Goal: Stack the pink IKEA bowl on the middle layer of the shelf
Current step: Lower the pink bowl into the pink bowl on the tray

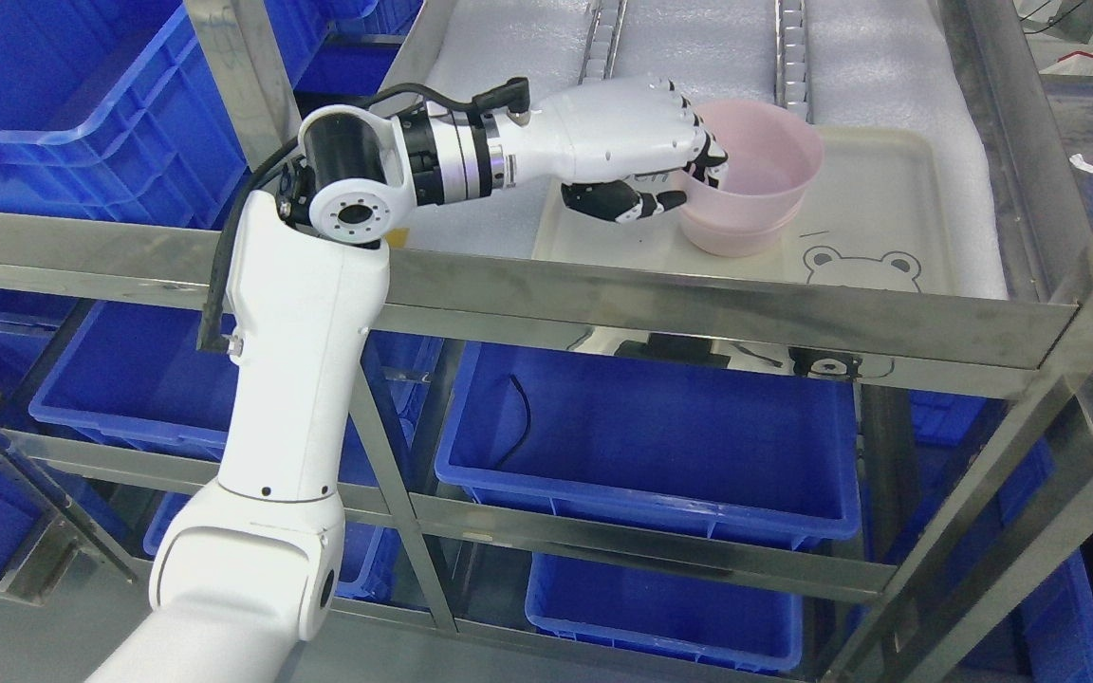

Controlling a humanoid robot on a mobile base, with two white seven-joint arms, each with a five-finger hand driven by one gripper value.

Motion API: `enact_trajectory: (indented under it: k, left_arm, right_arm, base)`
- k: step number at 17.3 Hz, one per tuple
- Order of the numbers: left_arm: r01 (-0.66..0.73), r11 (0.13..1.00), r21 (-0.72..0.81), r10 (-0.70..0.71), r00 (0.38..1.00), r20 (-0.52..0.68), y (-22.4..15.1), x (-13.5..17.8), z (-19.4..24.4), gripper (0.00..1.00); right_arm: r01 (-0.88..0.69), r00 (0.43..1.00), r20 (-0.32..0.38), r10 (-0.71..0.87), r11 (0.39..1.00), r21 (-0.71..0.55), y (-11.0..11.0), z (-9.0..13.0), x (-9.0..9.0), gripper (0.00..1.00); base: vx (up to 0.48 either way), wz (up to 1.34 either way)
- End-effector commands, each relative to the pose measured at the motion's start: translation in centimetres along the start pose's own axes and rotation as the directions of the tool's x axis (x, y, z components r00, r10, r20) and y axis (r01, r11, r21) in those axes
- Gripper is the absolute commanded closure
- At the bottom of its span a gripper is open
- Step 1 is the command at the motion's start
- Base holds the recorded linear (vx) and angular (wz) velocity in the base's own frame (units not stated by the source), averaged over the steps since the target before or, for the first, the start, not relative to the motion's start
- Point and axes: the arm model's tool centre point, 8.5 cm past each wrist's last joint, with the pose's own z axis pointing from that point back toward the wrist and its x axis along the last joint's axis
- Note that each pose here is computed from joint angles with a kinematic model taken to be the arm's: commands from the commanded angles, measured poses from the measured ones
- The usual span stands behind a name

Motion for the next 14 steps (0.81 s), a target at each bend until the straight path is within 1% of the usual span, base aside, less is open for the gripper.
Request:
enact_trajectory:
  k: [1,3,6,8,10,14]
  left_arm:
    - [0.002,1.0,-0.016,-0.005,0.989,-0.148,1.5,-4.2,2.7,0.95]
    - [-0.033,0.996,-0.081,0.02,0.988,-0.155,-0.6,-4.6,1.9,0.94]
    - [-0.033,0.985,-0.169,0.018,0.996,-0.093,-2.4,-3.6,-0.9,0.94]
    - [-0.023,0.984,-0.179,0.012,0.998,-0.061,-3.0,-2.8,-2.1,0.94]
    - [-0.044,0.986,-0.16,0.036,0.998,-0.047,-3.7,-2.7,-2.7,0.93]
    - [-0.047,0.979,-0.199,0.038,0.998,-0.051,-4.8,-2.6,-3.0,0.93]
  right_arm:
    - [-0.001,1.0,0.013,0.002,1.0,-0.018,-1.1,0.0,0.3,0.0]
    - [-0.001,1.0,0.013,0.002,1.0,-0.018,-1.1,0.0,0.3,0.0]
    - [-0.001,1.0,0.013,0.002,1.0,-0.018,-1.1,0.0,0.3,0.0]
    - [-0.001,1.0,0.013,0.002,1.0,-0.018,-1.1,0.0,0.3,0.0]
    - [-0.001,1.0,0.013,0.002,1.0,-0.018,-1.1,0.0,0.3,0.0]
    - [-0.001,1.0,0.013,0.002,1.0,-0.018,-1.1,0.0,0.3,0.0]
  base:
    - [0.002,-0.03]
    - [0.004,-0.04]
    - [0.003,-0.03]
    - [0.0,0.0]
    - [0.0,0.0]
    - [0.001,-0.14]
